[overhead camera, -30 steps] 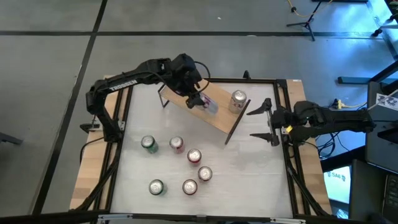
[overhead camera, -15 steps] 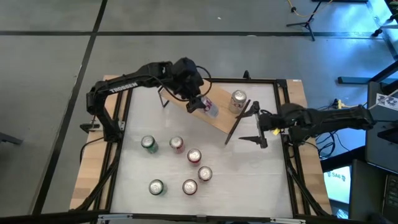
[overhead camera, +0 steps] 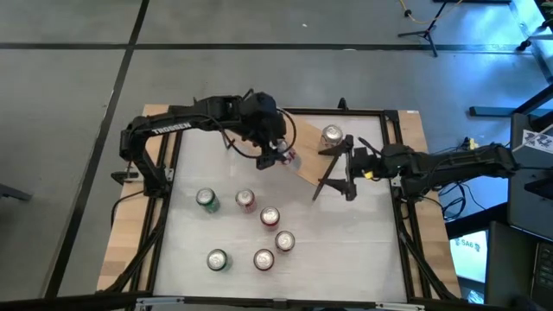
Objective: Place canned beverage on shelf
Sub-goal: Put the red-silver soda can on the shelf aligned with the other red-silver soda can
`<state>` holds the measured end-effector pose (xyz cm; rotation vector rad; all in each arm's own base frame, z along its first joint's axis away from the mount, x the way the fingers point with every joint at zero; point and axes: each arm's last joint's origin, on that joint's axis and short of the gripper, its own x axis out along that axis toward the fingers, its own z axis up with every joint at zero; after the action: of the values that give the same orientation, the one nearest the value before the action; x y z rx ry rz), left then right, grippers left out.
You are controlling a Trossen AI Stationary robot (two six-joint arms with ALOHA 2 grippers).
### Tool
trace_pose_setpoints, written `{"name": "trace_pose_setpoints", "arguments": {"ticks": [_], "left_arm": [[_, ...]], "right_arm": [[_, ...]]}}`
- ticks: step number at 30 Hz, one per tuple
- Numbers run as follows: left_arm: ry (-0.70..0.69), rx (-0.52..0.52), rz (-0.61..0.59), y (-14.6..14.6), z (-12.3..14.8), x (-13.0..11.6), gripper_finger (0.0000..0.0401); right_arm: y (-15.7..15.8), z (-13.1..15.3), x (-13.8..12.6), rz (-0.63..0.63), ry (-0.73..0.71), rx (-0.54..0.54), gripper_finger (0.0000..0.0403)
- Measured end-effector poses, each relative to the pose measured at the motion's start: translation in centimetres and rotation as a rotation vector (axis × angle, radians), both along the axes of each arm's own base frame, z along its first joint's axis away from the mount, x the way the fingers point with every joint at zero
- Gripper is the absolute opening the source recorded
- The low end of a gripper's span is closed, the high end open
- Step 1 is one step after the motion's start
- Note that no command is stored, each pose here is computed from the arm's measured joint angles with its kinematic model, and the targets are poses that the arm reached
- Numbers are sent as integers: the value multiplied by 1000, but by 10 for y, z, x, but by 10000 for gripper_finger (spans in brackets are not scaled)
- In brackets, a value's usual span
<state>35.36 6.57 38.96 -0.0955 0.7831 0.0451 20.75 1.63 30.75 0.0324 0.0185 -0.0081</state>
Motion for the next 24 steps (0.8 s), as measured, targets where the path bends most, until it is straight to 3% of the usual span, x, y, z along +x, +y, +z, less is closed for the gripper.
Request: {"name": "trace_pose_setpoints", "arguments": {"ticks": [7,17,24], "left_arm": [[-47,48,-70,-12,3,5,286],[-67,54,-120,-29,5,9,286],[-61,99,-98,-37,5,10,286]], "right_arm": [[1,3,15,-15,26,59,392],[2,13,25,-16,42,63,392],[2,14,25,-24,51,62,392]]}}
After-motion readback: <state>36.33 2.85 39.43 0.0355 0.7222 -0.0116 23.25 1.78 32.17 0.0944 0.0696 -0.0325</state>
